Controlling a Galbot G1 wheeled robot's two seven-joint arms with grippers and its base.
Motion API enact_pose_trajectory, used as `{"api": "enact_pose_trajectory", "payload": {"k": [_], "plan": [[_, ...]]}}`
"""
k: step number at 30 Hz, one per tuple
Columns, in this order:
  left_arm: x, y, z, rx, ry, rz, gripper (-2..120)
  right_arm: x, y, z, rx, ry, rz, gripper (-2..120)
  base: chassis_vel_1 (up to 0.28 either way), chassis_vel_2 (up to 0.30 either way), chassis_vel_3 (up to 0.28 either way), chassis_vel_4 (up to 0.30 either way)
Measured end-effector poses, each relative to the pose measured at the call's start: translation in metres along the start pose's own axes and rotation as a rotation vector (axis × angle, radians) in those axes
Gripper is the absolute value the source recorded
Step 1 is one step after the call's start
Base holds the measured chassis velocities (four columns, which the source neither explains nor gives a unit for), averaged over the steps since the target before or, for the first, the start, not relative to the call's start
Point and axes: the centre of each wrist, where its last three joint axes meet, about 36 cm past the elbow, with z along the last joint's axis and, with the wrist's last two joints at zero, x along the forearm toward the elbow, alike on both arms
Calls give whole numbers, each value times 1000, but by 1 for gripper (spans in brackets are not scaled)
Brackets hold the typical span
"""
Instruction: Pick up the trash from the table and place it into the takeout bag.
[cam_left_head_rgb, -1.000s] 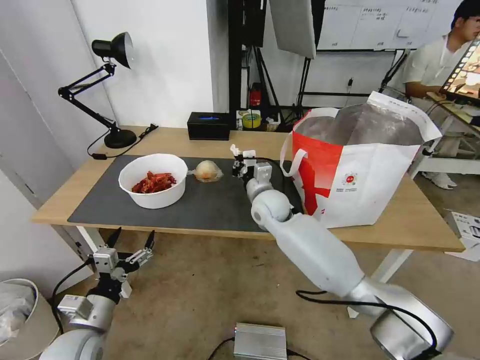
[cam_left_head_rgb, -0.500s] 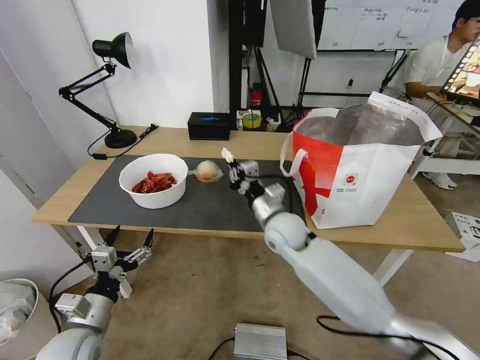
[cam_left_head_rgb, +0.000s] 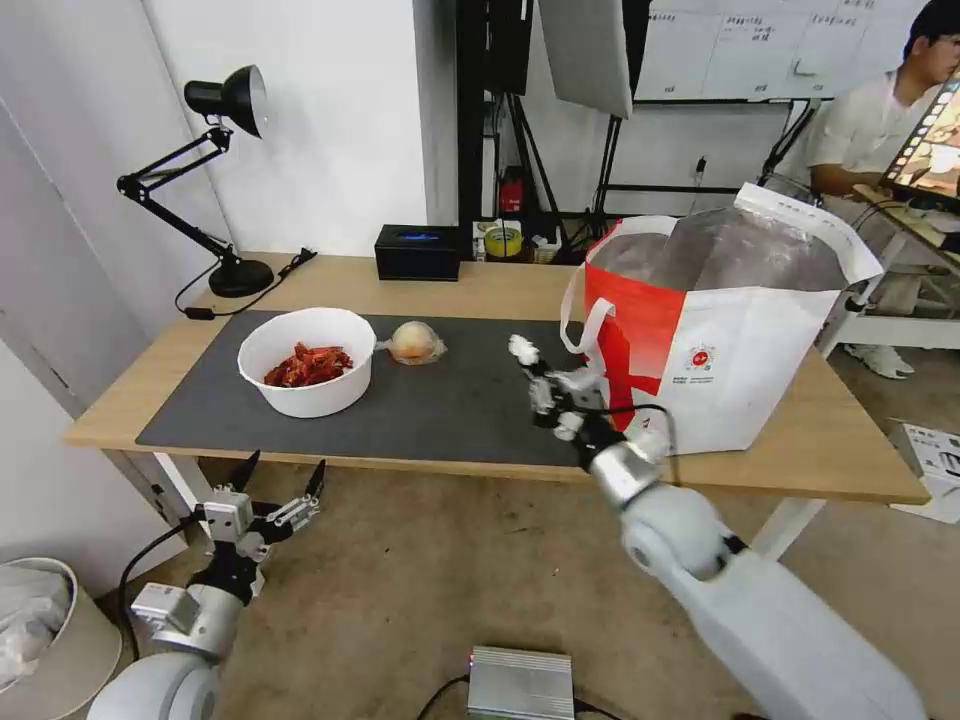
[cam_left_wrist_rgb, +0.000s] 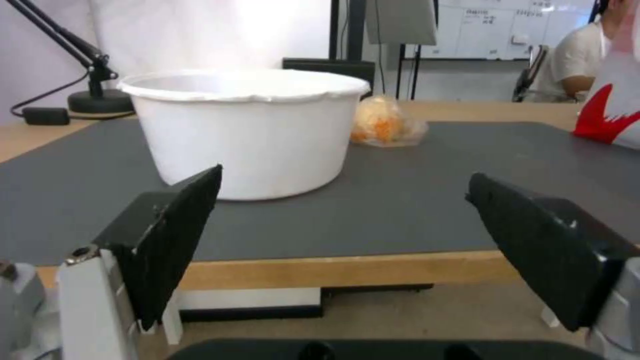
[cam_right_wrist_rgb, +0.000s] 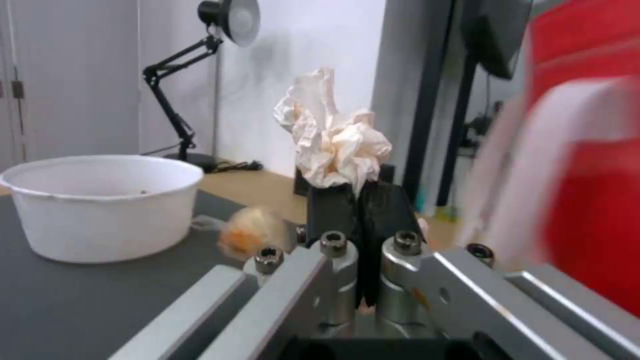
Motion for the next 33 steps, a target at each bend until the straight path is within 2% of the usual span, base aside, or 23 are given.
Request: {"api": "enact_pose_trajectory", "payload": {"k": [6, 12, 15, 16, 19, 20, 22, 23, 30, 31, 33], "plan": [[-2, -4, 3, 7, 1, 6, 100, 32, -15, -18, 13, -45, -1, 0, 0, 0, 0, 0], [-2, -5, 3, 8, 1, 6, 100, 43, -25, -34, -20, -120, 9, 0, 0, 0, 0, 0], [-2, -5, 2, 8, 1, 7, 100, 43, -33, -65, -37, -188, 65, 0, 0, 0, 0, 0], [-2, -5, 2, 8, 1, 7, 100, 43, -33, -65, -37, -188, 65, 0, 0, 0, 0, 0], [-2, -5, 2, 8, -1, 7, 100, 39, -51, -97, -22, -242, 123, 0, 0, 0, 0, 0], [-2, -5, 2, 8, -1, 7, 100, 39, -51, -97, -22, -242, 123, 0, 0, 0, 0, 0], [-3, -6, 1, 10, -6, 8, 100, 36, -67, -115, -7, -264, 167, 0, 0, 0, 0, 0], [-3, -6, 1, 10, -6, 8, 100, 36, -67, -115, -7, -264, 167, 0, 0, 0, 0, 0], [-7, -10, 2, 17, -13, 13, 100, 20, -111, -154, 17, -247, 288, 0, 0, 0, 0, 0], [-7, -10, 2, 17, -13, 13, 100, 20, -111, -154, 17, -247, 288, 0, 0, 0, 0, 0], [-7, -11, 3, 21, -13, 13, 100, 8, -128, -171, 3, -183, 341, 0, 0, 0, 0, 0]]}}
